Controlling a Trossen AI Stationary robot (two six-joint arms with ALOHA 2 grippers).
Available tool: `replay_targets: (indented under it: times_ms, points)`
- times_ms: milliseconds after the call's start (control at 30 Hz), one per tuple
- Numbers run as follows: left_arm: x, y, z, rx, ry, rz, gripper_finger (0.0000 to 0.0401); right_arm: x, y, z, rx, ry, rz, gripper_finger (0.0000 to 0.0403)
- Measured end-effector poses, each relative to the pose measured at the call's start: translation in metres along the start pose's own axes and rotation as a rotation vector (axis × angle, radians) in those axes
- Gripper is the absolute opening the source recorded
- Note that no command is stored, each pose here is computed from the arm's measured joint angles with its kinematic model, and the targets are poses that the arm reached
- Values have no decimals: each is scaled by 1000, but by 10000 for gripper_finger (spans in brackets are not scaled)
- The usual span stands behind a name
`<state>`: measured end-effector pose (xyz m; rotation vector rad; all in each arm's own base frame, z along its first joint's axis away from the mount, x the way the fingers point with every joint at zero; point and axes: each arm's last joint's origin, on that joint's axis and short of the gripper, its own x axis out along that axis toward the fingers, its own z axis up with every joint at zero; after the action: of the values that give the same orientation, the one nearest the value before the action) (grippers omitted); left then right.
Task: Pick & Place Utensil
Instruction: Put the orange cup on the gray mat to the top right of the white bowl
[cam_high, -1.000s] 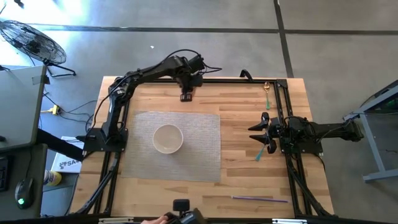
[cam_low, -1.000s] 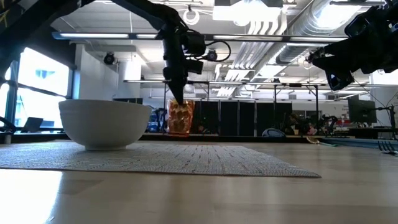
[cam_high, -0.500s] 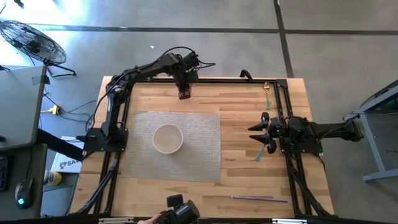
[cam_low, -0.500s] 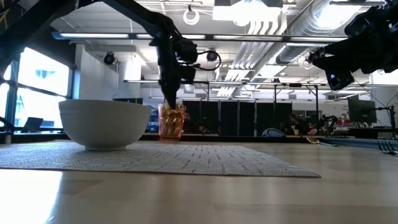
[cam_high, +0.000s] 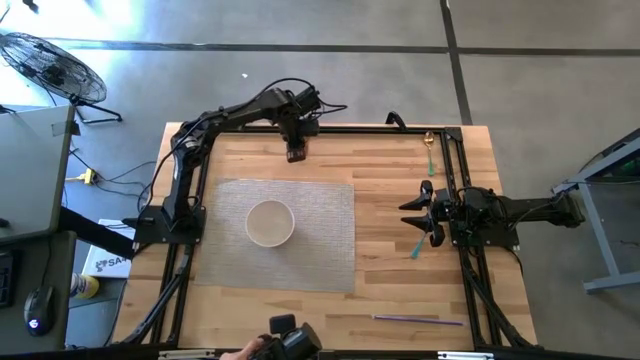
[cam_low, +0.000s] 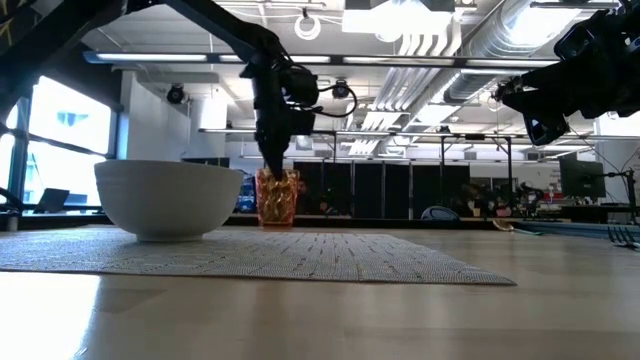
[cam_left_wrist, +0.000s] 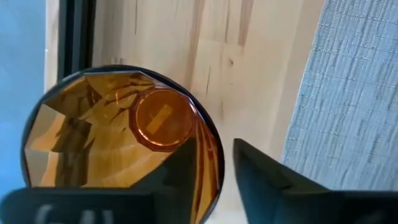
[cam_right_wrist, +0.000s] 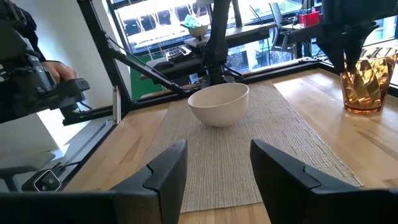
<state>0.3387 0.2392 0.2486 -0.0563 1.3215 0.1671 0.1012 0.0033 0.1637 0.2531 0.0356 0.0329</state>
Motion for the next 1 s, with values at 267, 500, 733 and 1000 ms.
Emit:
replay_targets:
  times_ms: [267, 500, 733, 1000]
  points:
    - [-20, 4, 8, -48, -47, 25, 215, 0, 0, 0, 0, 0, 0, 170]
    - [-44, 4, 9, -119, -24, 51, 249, 0, 0, 0, 0, 0, 0, 169]
    - [-78, -9, -11, -177, -1, 29, 250, 0, 0, 0, 0, 0, 0, 170]
    - [-92, -31, -56, -252, -138, 67, 250, 0, 0, 0, 0, 0, 0, 169]
